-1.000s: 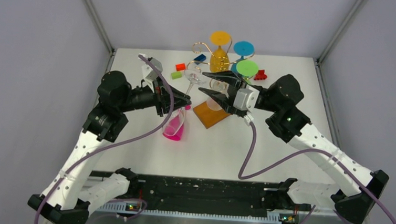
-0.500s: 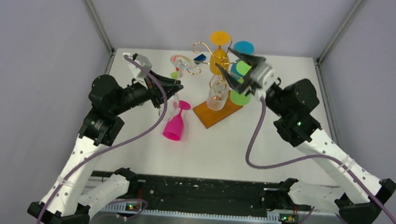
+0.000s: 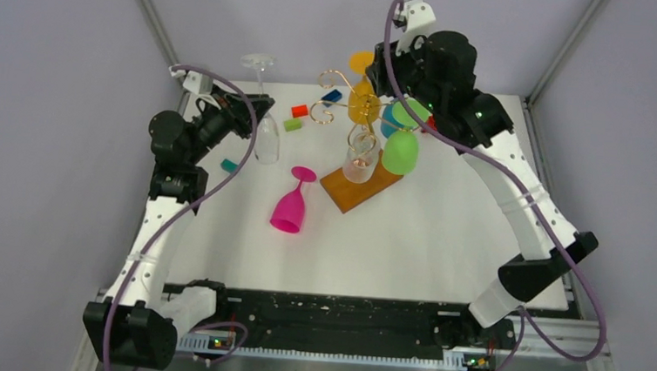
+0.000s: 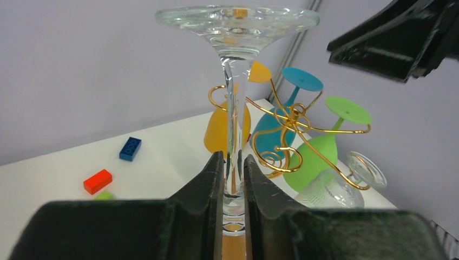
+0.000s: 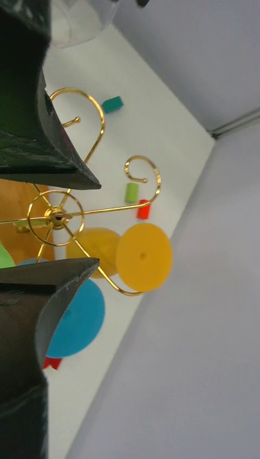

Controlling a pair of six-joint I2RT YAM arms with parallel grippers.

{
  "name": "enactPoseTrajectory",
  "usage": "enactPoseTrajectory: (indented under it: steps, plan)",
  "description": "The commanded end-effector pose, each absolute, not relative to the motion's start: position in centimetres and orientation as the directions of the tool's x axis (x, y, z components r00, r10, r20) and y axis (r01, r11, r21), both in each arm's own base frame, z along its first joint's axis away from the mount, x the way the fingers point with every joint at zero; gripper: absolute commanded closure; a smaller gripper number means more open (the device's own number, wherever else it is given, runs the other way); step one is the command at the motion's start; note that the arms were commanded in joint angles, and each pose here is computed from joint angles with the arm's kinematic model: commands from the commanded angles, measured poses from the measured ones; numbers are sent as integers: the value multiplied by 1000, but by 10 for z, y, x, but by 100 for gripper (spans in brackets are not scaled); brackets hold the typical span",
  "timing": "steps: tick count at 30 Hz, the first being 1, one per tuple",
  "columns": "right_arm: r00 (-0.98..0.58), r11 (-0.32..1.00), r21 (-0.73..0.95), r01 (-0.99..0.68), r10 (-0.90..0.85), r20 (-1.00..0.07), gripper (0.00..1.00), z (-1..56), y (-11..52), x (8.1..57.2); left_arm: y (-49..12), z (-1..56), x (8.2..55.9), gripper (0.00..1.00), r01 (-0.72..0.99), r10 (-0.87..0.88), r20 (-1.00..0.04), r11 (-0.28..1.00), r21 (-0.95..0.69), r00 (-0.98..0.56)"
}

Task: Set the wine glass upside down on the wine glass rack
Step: Turn the wine glass upside down at the wine rack.

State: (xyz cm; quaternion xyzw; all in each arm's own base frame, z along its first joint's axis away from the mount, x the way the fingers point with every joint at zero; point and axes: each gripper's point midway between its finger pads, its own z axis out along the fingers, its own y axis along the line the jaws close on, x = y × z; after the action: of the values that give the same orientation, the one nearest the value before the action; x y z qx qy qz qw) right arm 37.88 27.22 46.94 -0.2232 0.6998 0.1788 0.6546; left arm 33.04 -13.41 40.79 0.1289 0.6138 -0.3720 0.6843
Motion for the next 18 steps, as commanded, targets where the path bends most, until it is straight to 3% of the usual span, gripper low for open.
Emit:
enactPoseTrajectory:
  steps: [1, 7, 18]
  plan:
    - [-228, 831, 69, -552, -71, -971, 52, 434, 274, 382, -123, 452, 332, 100, 658, -379, -907, 733, -172, 186]
    - [-269, 827, 75, -556, -94, -958, 52, 413, 284, 393, -121, 440, 345, 100, 646, -343, -914, 752, -130, 215]
    - [-300, 841, 56, -539, -129, -945, 64, 396, 283, 400, -132, 416, 361, 100, 692, -296, -929, 719, -65, 220]
